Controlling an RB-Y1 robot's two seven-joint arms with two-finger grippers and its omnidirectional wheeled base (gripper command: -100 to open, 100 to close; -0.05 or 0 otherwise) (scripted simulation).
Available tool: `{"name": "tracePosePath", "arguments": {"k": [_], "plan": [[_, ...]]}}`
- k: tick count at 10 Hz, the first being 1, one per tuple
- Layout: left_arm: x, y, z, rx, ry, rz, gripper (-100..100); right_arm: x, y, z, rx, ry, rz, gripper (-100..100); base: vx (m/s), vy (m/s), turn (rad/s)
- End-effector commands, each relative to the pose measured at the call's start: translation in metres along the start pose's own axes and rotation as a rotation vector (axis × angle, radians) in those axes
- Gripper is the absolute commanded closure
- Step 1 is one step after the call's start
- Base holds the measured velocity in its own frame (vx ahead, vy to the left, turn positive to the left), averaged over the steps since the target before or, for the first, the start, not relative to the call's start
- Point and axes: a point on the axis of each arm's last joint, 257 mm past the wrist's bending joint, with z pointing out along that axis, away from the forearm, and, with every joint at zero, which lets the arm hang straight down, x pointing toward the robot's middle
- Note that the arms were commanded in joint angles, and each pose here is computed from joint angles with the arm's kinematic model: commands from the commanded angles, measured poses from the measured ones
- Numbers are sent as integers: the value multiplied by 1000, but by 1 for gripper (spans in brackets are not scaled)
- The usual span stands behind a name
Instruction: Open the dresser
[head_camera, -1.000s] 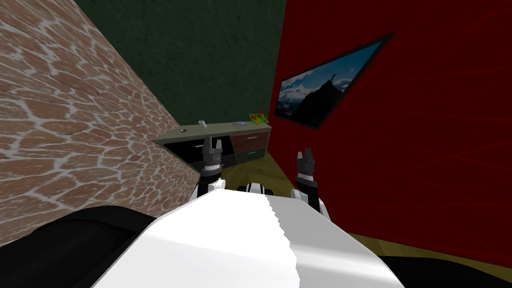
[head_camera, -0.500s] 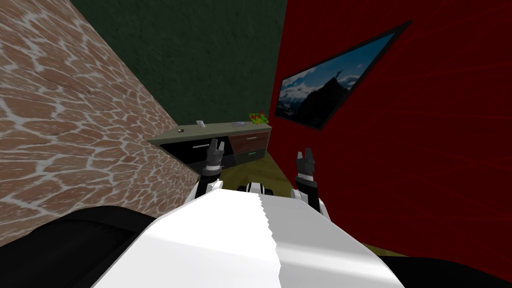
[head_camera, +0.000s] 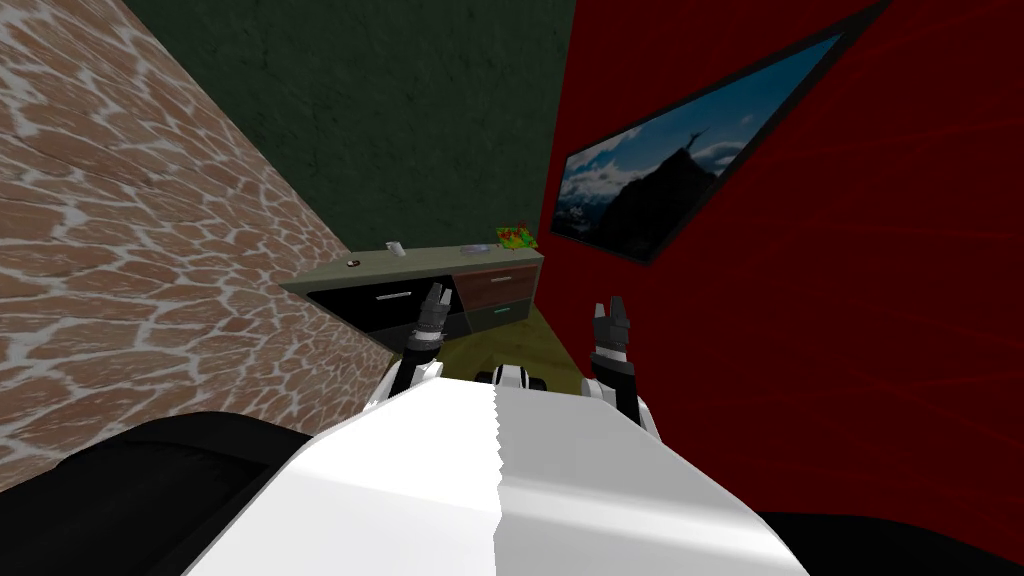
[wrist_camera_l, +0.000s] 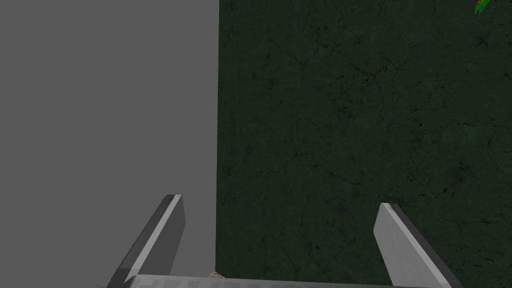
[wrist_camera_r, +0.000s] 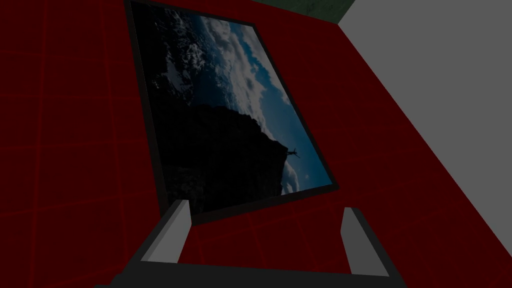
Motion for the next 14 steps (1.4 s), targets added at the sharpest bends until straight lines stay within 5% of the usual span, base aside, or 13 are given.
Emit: {"name": "tracePosePath", "arguments": {"k": [1,14], "plan": [[0,27,-6,-52,11,6,-100,0,0,0,0,0,0,0,141,-38,33],[-29,170,-63,-347,-50,-2,-100,0,0,0,0,0,0,0,159,-82,43]]}}
